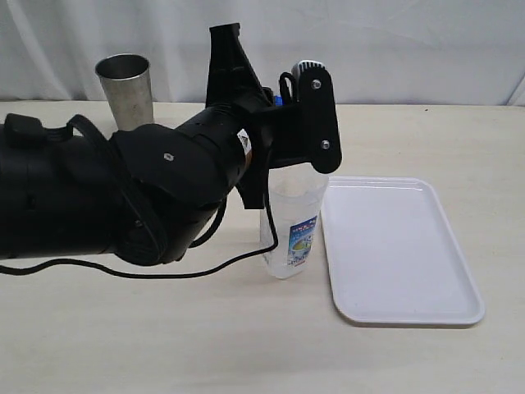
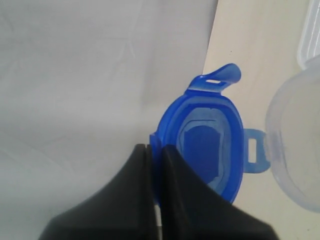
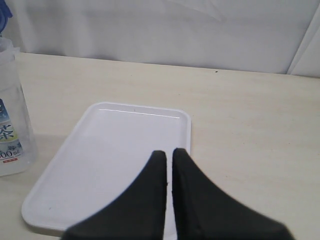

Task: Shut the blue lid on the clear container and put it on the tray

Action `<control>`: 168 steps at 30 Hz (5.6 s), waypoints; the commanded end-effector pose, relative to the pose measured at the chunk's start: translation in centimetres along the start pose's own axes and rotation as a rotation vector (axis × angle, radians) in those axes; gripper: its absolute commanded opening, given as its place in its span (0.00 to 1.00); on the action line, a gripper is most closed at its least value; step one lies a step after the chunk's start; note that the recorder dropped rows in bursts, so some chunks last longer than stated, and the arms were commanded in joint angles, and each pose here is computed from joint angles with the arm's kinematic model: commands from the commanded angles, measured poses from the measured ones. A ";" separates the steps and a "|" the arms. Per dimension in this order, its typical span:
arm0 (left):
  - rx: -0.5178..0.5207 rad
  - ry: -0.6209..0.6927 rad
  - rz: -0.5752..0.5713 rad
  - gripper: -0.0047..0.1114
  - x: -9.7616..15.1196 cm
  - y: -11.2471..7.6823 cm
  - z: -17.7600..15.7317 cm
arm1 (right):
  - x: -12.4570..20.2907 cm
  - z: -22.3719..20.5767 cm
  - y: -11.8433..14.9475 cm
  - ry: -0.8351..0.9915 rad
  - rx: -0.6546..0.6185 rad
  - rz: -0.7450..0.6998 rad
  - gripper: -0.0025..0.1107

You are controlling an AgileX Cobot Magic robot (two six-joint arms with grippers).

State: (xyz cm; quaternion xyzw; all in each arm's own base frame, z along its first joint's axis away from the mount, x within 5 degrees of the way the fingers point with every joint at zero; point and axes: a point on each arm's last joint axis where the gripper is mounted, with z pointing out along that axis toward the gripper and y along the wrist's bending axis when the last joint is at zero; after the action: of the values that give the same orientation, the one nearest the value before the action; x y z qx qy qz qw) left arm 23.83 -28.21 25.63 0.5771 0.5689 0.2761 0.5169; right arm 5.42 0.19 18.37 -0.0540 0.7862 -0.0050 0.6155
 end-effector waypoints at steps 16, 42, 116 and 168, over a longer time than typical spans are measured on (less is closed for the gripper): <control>0.010 -0.079 -0.021 0.04 -1.1 0.8 -1.5 | -0.1 0.0 0.0 -0.014 0.003 -0.004 0.06; 0.042 -0.121 0.006 0.04 -2.7 -0.5 -3.0 | -0.1 0.0 0.0 -0.014 0.003 -0.004 0.06; 0.326 -0.107 0.046 0.04 -2.3 -4.6 -4.2 | -0.1 0.0 0.0 -0.014 0.003 -0.004 0.06; 0.359 -0.076 0.054 0.04 -2.0 -4.9 -4.3 | -0.1 0.0 0.0 -0.014 0.003 -0.004 0.06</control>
State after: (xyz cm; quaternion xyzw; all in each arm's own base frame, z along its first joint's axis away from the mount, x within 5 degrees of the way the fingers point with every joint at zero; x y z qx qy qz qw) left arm 17.77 -29.99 23.02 0.6918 0.5624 0.1624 0.4227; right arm 5.42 0.19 18.37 -0.0540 0.7862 -0.0050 0.6155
